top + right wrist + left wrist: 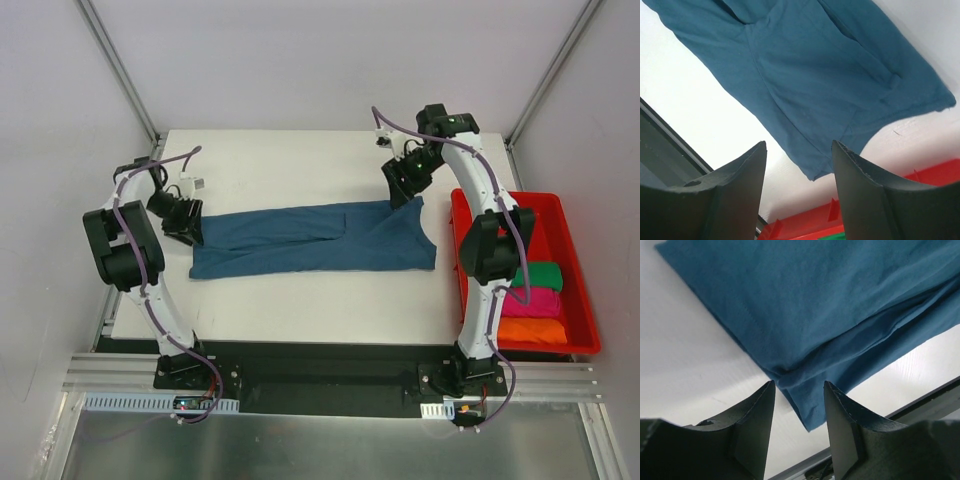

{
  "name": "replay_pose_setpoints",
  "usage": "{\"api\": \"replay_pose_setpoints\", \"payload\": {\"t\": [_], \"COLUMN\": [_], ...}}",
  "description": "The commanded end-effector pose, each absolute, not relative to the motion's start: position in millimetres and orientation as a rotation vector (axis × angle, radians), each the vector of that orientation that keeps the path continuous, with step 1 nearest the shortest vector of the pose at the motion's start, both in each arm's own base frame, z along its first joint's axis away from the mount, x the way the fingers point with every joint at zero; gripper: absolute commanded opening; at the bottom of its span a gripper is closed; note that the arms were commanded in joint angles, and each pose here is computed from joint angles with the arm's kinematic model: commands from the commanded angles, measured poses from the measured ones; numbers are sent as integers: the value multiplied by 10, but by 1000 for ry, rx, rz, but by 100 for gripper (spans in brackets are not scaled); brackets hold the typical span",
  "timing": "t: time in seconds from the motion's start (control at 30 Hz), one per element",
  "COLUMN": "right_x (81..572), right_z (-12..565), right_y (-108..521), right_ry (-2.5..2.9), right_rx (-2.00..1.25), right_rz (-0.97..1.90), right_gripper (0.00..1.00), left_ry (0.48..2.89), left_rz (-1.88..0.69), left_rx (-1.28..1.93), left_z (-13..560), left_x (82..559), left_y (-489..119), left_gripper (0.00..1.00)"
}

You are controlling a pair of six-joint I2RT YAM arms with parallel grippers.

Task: Roll the t-shirts
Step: Fold the T-shirt at the center of the board.

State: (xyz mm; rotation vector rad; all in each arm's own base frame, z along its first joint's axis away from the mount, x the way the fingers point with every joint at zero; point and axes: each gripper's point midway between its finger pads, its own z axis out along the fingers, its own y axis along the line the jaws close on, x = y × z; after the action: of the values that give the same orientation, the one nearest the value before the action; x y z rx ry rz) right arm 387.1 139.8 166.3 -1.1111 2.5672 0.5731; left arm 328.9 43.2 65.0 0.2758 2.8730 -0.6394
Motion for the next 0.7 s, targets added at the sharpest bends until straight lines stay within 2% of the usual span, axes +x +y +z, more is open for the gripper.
{"api": "replay_pose_setpoints", "payload": {"t": [0.0,0.27,0.67], "right_x": [3991,3937,3908], "right_z": [1749,1709,1682], "right_y": [1569,1632,1699], "right_ry": [2508,2515,2518], "right_rx": [-1109,-1127,-1142], "right_rz": [585,584,580], "right_gripper": [57,58,57], "left_ry": [2894,2938,2833], "left_rz": [-563,-501,-508], "left_rx": [435,522,745], "left_z": [539,459,575], "left_x": [3356,3293,3133], "left_y": [412,396,364], "left_gripper": [43,39,44]}}
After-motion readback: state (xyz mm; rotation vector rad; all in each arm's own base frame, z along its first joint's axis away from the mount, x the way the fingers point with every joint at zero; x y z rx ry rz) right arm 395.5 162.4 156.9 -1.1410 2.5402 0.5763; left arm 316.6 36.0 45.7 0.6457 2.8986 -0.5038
